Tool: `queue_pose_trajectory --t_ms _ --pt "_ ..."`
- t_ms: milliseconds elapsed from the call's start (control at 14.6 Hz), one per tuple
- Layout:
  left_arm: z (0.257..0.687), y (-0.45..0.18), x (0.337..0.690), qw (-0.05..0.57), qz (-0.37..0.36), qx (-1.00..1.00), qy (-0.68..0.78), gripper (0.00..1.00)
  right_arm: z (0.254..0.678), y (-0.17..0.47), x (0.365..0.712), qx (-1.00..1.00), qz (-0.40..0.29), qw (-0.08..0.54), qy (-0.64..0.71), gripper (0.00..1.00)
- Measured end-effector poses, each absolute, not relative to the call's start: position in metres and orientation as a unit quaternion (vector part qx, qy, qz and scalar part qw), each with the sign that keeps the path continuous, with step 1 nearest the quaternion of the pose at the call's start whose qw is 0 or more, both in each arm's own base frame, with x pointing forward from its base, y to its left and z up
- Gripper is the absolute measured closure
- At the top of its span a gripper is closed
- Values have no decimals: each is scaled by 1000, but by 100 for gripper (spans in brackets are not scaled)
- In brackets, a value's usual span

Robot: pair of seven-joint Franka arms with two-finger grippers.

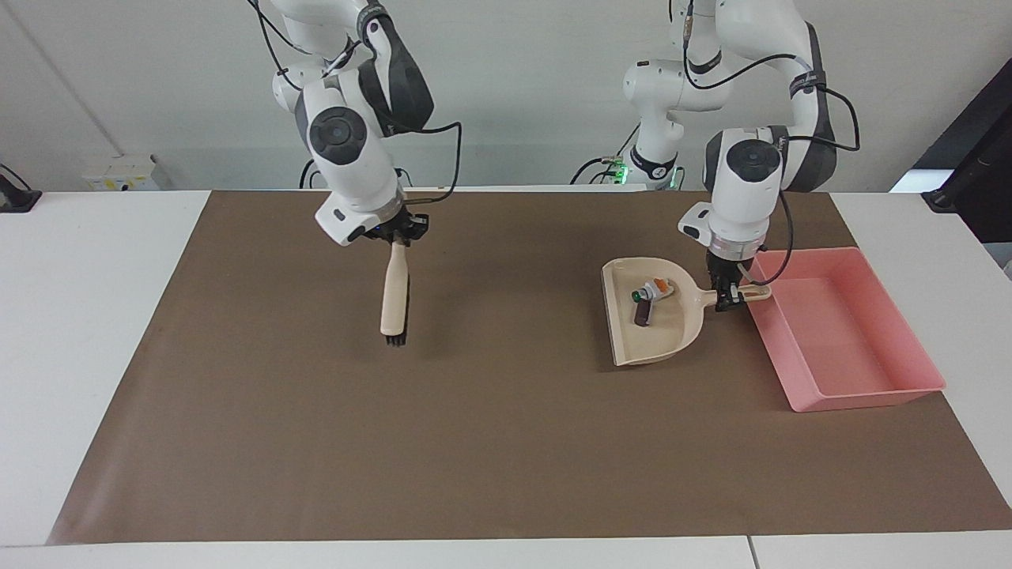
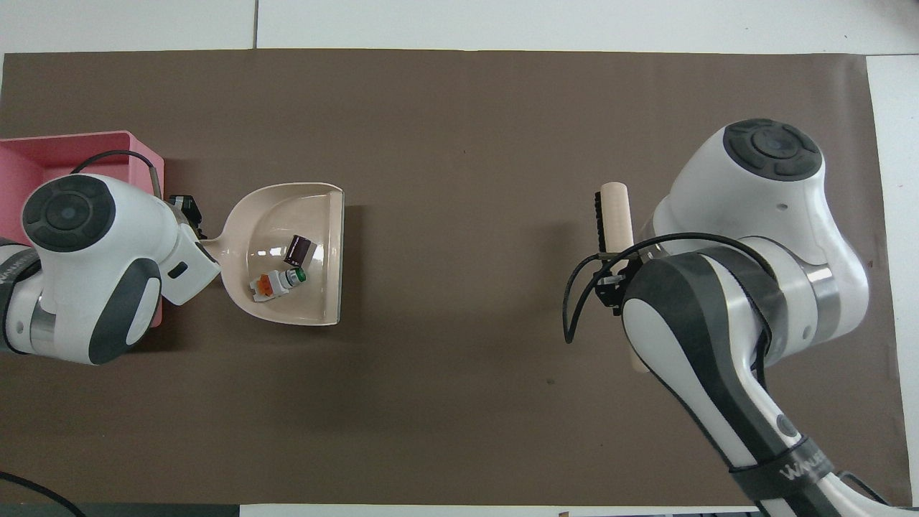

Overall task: Clean e-waste and dump in bin
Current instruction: 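Lift the dustpan over the bin while the right gripper returns the brush, then tip the dustpan with the left gripper to dump the part into the bin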

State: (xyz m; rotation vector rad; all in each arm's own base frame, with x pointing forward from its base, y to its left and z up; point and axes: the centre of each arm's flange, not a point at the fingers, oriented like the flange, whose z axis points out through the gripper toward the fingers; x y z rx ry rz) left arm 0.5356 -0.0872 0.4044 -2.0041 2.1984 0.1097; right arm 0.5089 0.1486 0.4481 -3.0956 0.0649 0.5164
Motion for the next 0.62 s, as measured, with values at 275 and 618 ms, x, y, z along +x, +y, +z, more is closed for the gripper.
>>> queue_pose_trajectory --t_ms 275,618 --pt "447 -49 555 60 13 -685 726 67 414 77 497 -984 174 -16 17 74" --pt "495 38 569 48 -14 -694 718 67 402 -37 492 -988 153 8 22 74"
